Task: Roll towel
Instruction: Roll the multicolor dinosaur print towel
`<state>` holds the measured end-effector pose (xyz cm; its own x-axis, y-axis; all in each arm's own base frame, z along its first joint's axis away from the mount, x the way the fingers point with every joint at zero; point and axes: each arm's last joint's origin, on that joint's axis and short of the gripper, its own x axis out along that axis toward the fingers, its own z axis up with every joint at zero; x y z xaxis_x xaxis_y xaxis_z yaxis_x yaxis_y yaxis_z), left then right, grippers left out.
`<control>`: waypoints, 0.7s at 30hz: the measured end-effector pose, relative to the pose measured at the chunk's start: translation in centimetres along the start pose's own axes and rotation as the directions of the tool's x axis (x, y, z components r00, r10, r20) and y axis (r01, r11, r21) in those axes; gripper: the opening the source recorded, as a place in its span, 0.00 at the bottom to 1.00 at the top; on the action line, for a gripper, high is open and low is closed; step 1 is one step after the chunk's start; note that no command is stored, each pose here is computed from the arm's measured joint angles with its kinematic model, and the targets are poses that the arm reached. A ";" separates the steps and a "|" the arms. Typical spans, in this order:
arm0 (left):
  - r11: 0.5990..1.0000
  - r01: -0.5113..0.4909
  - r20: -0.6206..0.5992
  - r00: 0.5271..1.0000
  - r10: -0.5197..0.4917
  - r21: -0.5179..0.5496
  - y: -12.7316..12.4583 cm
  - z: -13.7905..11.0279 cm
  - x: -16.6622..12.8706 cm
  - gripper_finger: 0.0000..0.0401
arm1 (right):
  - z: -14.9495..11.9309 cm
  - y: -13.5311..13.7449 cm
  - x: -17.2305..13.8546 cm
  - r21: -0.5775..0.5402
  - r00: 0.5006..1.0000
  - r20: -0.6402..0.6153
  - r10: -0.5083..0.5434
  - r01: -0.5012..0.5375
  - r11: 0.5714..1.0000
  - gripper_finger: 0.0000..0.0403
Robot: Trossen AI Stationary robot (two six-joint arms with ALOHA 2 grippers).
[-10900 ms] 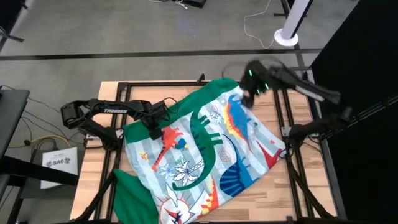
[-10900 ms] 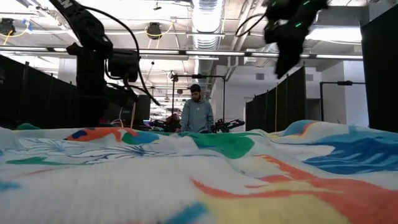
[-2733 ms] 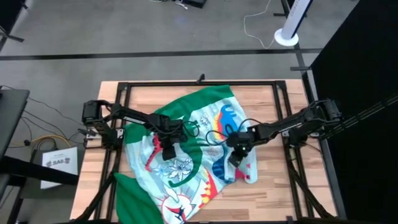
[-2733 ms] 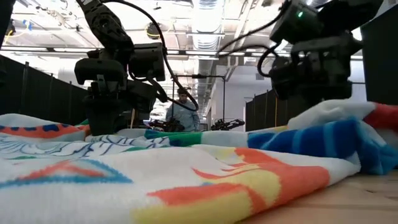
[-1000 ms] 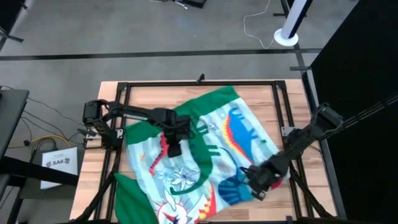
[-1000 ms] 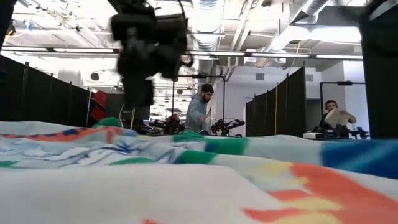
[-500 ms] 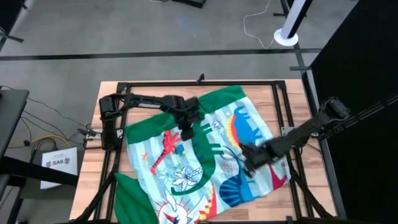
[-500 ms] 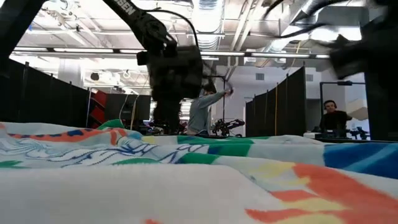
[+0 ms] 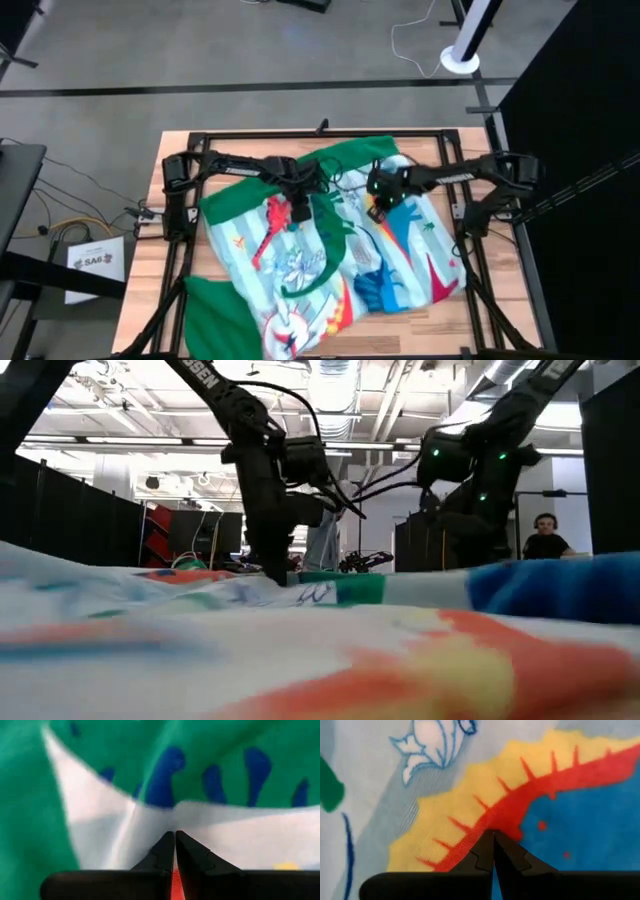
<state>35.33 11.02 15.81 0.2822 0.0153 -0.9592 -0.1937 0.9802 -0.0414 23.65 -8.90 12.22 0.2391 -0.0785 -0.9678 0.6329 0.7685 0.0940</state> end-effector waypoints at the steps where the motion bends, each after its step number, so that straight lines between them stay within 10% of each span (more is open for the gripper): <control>1: 1.000 -0.005 0.003 1.000 0.005 -0.002 0.2 0.4 -1.2 0.01 | 0.2 -0.8 0.2 0.016 1.000 -0.012 0.011 -0.011 1.000 0.00; 11: 0.985 0.153 -0.240 0.956 -0.169 -0.084 -2.8 -2.6 -10.2 0.01 | -0.1 -6.2 -2.7 0.183 0.997 0.021 -0.075 0.070 0.981 0.00; 21: 0.959 0.045 -0.501 0.845 -0.185 -0.279 -6.2 -10.9 -5.6 0.01 | -4.0 -4.9 -1.6 0.162 0.998 -0.060 0.013 -0.003 0.987 0.00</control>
<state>24.67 2.73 18.39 -0.1968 -0.2676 -0.9432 -0.4354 0.8858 -0.1605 17.23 -10.04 12.33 0.2025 -0.0308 -0.9788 0.7434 0.6554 0.1332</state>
